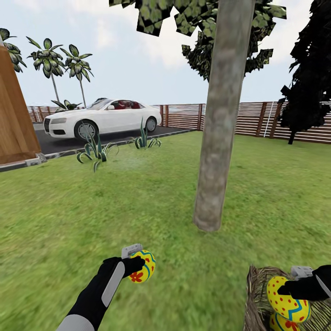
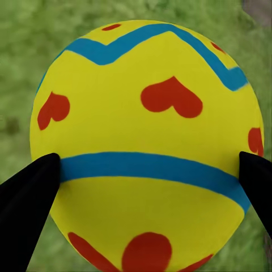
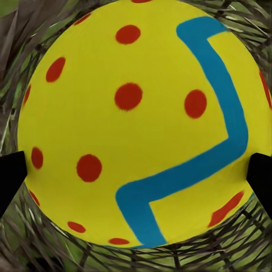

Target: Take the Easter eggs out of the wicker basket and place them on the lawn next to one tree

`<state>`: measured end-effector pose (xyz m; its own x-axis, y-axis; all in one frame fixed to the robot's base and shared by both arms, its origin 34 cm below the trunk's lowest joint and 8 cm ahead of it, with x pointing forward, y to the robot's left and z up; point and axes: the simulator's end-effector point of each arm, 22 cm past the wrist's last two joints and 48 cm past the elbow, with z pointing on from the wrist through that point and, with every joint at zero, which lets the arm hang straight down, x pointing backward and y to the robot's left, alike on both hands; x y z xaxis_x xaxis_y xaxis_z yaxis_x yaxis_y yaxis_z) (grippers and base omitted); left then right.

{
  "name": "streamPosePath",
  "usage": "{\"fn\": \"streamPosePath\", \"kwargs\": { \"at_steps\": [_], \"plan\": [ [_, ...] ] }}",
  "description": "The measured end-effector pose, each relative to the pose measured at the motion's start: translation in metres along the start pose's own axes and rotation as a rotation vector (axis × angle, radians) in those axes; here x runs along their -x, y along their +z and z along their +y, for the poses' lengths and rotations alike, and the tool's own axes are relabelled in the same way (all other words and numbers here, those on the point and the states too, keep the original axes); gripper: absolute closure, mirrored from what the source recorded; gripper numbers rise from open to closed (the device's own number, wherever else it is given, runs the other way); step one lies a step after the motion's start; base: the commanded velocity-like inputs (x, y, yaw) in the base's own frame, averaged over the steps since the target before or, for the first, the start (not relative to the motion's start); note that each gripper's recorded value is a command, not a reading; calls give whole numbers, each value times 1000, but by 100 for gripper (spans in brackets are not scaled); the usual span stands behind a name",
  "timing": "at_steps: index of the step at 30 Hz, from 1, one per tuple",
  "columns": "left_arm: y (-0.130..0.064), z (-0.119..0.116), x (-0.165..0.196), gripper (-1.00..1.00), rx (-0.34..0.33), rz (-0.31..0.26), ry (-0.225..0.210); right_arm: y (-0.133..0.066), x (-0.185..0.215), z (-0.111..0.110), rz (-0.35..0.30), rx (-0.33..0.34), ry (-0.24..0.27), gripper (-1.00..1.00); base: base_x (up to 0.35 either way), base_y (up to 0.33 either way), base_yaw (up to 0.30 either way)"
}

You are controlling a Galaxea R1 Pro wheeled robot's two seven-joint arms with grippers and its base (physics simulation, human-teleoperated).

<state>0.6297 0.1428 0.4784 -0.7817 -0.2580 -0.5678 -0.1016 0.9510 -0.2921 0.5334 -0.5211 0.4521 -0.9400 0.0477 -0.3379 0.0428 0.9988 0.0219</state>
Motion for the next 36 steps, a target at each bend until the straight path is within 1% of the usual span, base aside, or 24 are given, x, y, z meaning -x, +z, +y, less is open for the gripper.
{"fn": "streamPosePath", "kwargs": {
  "at_steps": [3,5,11,36],
  "plan": [
    [-4,-12,1,100,-9,5,41,-6,4,0,0,0,0,100,0,0,0],
    [-6,-16,3,100,-11,6,53,-9,6,0,0,0,0,100,0,0,0],
    [-14,-16,14,100,-6,7,49,-21,14,1,0,-1,0,100,0,0,0],
    [-49,-34,52,100,-7,8,50,-68,42,0,1,-3,1,100,0,0,0]
  ]
}}
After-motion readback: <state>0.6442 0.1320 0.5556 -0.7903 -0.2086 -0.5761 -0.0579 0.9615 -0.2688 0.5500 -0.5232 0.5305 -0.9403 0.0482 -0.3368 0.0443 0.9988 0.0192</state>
